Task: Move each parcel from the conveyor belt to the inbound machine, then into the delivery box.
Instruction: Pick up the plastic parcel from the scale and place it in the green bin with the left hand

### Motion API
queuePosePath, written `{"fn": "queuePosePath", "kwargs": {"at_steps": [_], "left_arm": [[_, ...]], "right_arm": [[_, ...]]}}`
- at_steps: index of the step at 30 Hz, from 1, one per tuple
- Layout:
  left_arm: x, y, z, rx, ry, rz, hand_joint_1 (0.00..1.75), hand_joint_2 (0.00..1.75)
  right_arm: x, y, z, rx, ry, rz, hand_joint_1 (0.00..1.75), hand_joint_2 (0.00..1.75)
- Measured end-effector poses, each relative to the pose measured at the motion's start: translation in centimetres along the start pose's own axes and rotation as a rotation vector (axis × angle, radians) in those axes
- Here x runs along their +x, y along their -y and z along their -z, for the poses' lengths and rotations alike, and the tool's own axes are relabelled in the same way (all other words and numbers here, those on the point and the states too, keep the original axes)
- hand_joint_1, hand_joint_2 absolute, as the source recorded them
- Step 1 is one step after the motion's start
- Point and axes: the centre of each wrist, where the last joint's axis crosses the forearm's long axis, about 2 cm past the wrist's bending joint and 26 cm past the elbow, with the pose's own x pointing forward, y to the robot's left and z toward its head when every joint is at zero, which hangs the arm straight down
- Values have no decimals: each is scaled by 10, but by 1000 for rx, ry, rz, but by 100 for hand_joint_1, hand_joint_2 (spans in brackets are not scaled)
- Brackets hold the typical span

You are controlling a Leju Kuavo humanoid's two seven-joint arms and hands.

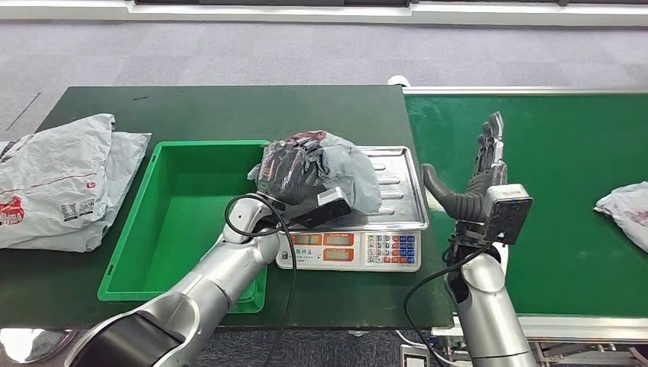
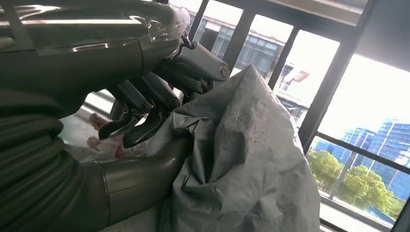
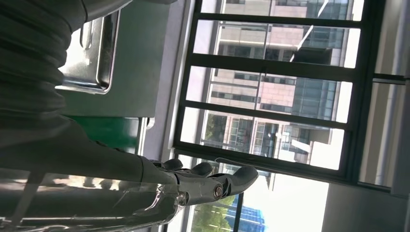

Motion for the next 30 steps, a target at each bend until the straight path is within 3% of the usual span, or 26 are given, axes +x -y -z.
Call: {"fn": "queuePosePath", "kwargs": {"at_steps": [5,14,23,30], "left_arm": [[-8,-22,21,66,10,64,175,175],[-33,-73,55,202,-74,166,175,175],[-70,-110,56,292,-163,251,175,175],[-113,-149,43,399,-210,316,175,175]], "right_arm": [[-4,1,10,-8,10,8,0,175],[-4,3,25,-16,-12,-18,0,175],[-13,15,20,-17,-29,-49,0,175],[-15,27,-11,-23,-77,-80,0,175]]}}
